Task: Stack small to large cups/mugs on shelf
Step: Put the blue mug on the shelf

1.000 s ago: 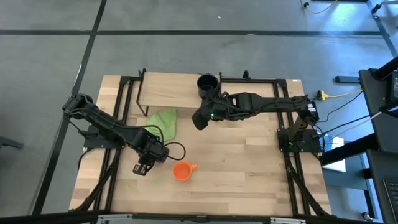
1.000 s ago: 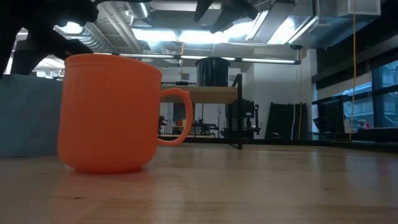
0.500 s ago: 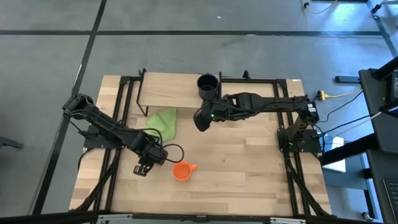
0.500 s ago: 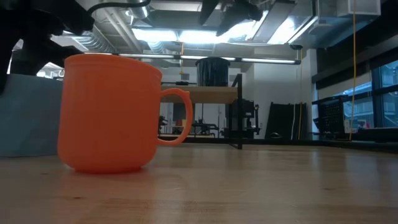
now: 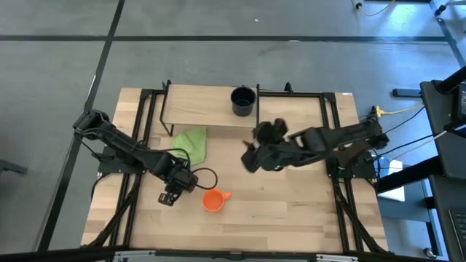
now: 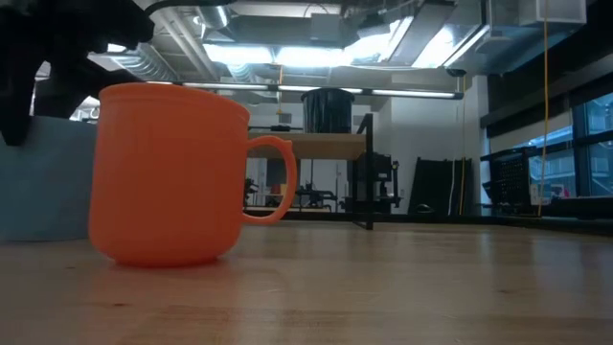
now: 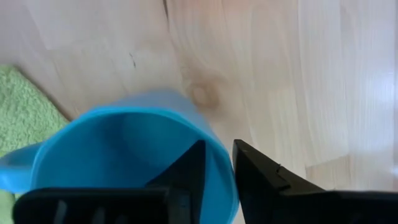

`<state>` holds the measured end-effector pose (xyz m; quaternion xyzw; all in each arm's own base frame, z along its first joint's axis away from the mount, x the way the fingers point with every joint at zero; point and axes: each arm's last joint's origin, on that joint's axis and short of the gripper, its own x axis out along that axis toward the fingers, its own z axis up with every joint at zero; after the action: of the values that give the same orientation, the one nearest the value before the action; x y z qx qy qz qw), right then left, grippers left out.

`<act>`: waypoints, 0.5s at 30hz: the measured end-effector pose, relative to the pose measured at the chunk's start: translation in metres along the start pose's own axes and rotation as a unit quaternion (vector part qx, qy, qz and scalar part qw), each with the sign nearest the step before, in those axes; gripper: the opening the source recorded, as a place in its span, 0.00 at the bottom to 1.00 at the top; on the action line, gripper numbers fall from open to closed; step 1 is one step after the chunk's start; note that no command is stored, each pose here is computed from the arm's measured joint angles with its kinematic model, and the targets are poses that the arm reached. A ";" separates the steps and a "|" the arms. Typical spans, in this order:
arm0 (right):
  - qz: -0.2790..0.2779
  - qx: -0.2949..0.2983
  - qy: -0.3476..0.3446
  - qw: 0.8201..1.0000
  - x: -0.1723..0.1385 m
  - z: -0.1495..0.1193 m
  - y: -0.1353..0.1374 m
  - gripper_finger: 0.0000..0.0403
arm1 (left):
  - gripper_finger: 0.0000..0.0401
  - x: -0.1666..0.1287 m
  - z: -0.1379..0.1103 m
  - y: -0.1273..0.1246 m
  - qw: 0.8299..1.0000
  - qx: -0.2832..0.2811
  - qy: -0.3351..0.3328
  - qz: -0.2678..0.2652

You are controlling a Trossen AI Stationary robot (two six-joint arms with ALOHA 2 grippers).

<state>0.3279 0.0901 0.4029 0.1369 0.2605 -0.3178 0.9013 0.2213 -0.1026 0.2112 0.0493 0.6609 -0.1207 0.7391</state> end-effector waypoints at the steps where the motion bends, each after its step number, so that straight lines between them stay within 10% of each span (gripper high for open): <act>1: -0.006 -0.002 -0.002 1.000 -0.005 0.001 -0.004 0.55 | 0.19 0.000 0.000 0.001 1.000 0.003 -0.001 -0.001; 15: -0.053 -0.019 0.000 0.998 -0.013 0.006 -0.028 0.50 | 0.19 0.000 0.003 0.008 1.000 0.007 -0.012 0.000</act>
<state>0.3038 0.0731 0.4128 0.1058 0.2737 -0.3603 0.8855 0.2265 -0.0958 0.2114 0.0530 0.6513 -0.1258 0.7464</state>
